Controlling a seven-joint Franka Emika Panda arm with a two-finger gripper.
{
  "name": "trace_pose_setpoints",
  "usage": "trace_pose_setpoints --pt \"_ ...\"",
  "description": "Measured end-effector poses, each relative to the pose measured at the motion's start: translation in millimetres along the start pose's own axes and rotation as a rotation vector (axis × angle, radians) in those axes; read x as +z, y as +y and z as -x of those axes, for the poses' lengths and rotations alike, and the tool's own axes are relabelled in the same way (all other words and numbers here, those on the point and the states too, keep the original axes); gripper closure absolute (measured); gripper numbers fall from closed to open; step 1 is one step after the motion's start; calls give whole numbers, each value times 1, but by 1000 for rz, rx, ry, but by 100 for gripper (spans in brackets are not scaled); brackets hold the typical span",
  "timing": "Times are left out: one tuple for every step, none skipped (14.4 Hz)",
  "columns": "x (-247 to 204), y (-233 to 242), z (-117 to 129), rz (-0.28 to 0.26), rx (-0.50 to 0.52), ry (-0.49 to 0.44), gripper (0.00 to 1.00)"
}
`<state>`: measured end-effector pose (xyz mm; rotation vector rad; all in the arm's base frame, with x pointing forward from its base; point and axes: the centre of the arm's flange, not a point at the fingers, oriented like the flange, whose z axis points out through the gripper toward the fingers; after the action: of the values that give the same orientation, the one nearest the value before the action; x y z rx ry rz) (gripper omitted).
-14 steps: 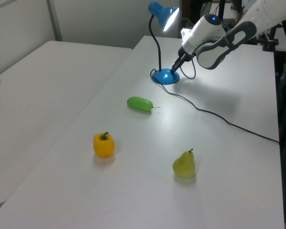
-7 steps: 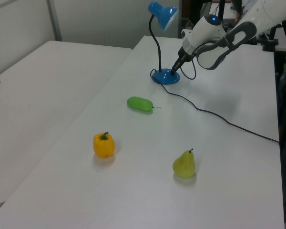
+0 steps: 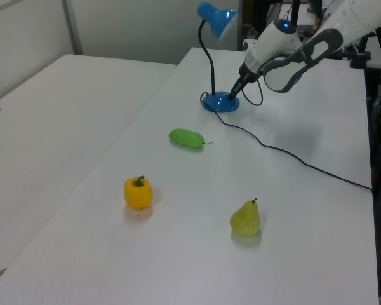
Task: Turn off lamp
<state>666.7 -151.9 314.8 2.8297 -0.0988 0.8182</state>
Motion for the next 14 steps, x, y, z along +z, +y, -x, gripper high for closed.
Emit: trace_pose_setpoints --pt "-1 2 2 -1 3 -21 99" --pt "-5 3 3 -4 6 -57 99" --pt "-11 3 3 -9 7 -101 99" --pt "-20 3 1 -17 8 -149 99" --pt "-33 1 -1 -26 5 -196 99" --pt "-45 -2 -4 -34 2 -230 99" --pt "-57 -6 -6 -43 -3 -267 99" --pt "-71 -11 -6 -54 -9 -316 99" --pt "-84 -17 -7 -65 -18 -358 98" --pt "-97 -24 -7 -76 -29 -400 96" --pt "-111 -30 -6 -86 -38 -442 90" --pt "-124 -33 -5 -94 -45 -481 81" --pt "-138 -36 -3 -101 -50 -515 71" --pt "-154 -38 -4 -109 -56 -540 61"
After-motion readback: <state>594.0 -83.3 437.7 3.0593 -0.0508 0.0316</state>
